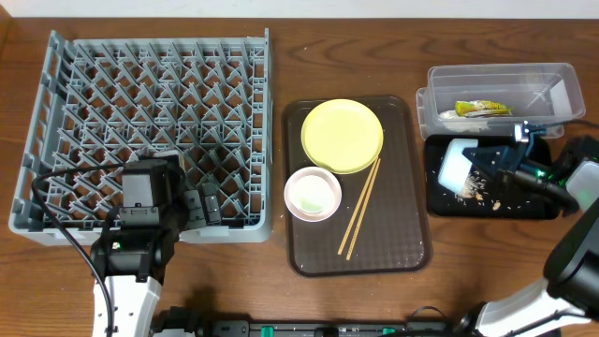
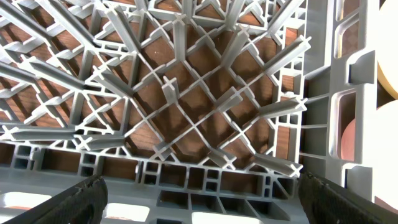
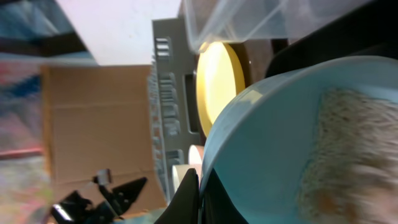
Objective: Sort waste into correct bins and load items into the dishwasher rack
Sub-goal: 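Tip the blue bowl over the black tray to empty food scraps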
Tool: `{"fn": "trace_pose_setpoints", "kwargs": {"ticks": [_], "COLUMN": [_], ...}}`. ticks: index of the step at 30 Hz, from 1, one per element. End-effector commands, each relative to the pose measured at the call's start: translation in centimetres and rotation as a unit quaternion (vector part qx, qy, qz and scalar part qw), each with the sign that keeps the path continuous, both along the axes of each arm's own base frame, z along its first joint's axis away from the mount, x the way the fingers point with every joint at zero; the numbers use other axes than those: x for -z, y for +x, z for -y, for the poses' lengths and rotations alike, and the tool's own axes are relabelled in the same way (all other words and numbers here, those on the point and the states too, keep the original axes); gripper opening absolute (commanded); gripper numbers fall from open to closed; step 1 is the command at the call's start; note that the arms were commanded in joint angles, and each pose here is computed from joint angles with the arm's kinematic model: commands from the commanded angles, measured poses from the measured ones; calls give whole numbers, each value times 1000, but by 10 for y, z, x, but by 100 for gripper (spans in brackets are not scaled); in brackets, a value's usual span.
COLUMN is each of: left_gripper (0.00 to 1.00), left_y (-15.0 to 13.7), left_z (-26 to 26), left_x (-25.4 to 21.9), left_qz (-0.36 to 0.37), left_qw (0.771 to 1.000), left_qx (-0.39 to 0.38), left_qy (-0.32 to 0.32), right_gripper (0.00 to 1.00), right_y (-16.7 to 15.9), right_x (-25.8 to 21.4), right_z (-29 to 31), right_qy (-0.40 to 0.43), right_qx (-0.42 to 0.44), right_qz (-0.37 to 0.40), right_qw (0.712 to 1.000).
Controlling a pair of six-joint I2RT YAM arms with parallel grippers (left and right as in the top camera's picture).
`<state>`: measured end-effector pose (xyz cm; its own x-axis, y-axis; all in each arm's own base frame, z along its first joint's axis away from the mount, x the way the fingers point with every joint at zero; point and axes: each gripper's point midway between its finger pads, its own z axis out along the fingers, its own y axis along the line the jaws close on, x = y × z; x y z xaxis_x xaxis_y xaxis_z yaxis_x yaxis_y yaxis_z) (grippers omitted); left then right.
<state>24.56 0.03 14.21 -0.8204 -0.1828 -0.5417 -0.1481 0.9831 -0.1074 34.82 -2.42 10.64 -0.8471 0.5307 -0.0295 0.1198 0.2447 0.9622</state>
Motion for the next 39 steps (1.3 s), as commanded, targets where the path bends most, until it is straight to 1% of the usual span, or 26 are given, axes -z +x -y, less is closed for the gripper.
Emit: {"fn": "trace_pose_setpoints", "kwargs": {"ticks": [1,6,10,21,26,29,34,39], "left_gripper": [99,99,99,99,99,99,99,99], "left_y": [3,3,4,3,3,4,4,3], "left_z": [1,1,1,1,1,1,1,1], "left_x": [-7,-7,-7,-7,-7,-8,-8,-7], "left_qz": [9,9,9,9,9,10,10,9], "left_qw": [1000,1000,1000,1000,1000,1000,1000,1000], "left_qx": [-1,-1,-1,-1,-1,-1,-1,-1], "left_qy": [-3,-2,-3,-3,-3,-2,-2,-2], "right_gripper": [1,1,1,1,1,1,1,1], "right_y": [2,2,1,-7,-11,-13,-13,-8], "right_x": [-7,-1,-9,-9,-9,-9,-9,-9], "right_z": [11,33,47,79,94,101,99,73], "right_qy": [64,90,108,117,143,144,145,165], "right_qx": [17,47,67,117,143,153,151,121], "right_qz": [44,54,75,65,35,35,33,4], "right_qw": [997,993,989,984,979,977,977,979]}}
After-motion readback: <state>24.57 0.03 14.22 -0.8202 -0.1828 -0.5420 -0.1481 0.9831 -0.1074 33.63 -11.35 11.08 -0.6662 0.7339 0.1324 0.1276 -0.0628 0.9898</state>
